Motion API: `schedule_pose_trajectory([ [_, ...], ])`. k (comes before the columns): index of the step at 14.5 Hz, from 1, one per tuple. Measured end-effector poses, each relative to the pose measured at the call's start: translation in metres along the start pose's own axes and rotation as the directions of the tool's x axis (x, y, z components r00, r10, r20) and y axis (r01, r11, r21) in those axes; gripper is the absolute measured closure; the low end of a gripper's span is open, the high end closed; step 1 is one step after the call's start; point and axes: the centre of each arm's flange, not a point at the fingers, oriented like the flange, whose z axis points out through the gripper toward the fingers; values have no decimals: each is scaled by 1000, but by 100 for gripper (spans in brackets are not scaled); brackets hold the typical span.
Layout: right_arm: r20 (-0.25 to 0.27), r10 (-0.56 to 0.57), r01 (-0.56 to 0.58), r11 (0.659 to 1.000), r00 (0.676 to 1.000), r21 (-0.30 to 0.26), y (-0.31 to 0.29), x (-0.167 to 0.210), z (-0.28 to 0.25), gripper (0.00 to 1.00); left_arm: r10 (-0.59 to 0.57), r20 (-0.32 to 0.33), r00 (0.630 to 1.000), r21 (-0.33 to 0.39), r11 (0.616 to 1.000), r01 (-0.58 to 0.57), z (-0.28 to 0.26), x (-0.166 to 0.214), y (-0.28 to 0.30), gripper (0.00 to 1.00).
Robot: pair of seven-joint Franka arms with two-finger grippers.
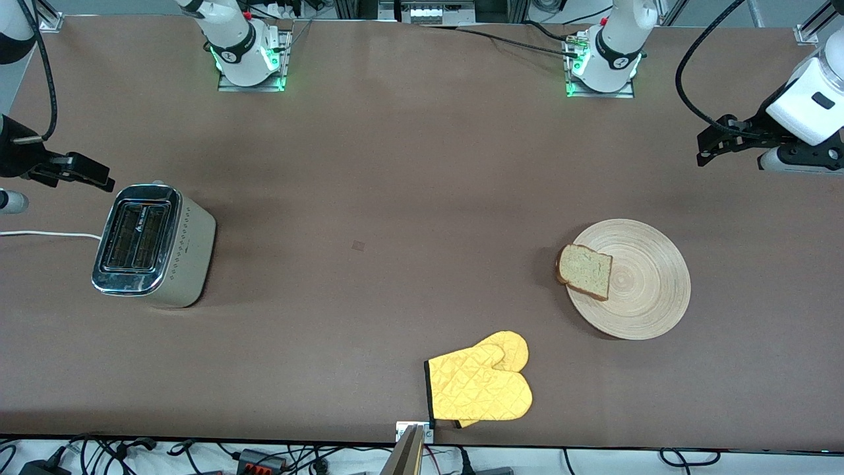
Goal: Move plate and put bread in toaster
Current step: 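Move the left gripper down beside the wooden plate's rim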
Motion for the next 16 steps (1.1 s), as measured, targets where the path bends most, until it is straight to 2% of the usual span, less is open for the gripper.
schedule_pose_trajectory([
  [9, 0, -1, 1, 1000, 1000, 0, 0, 0, 0, 0, 0, 8, 1000, 0, 1000, 0, 3, 1, 0, 0],
  [14, 0, -3, 3, 1000, 1000, 0, -2, 0, 0, 0, 0, 96, 995, 0, 1000, 0, 28, 4, -1, 0],
  [16, 0, -8, 8, 1000, 1000, 0, -5, 0, 0, 0, -5, 168, 986, 0, 1000, 5, 45, 4, -4, 0],
])
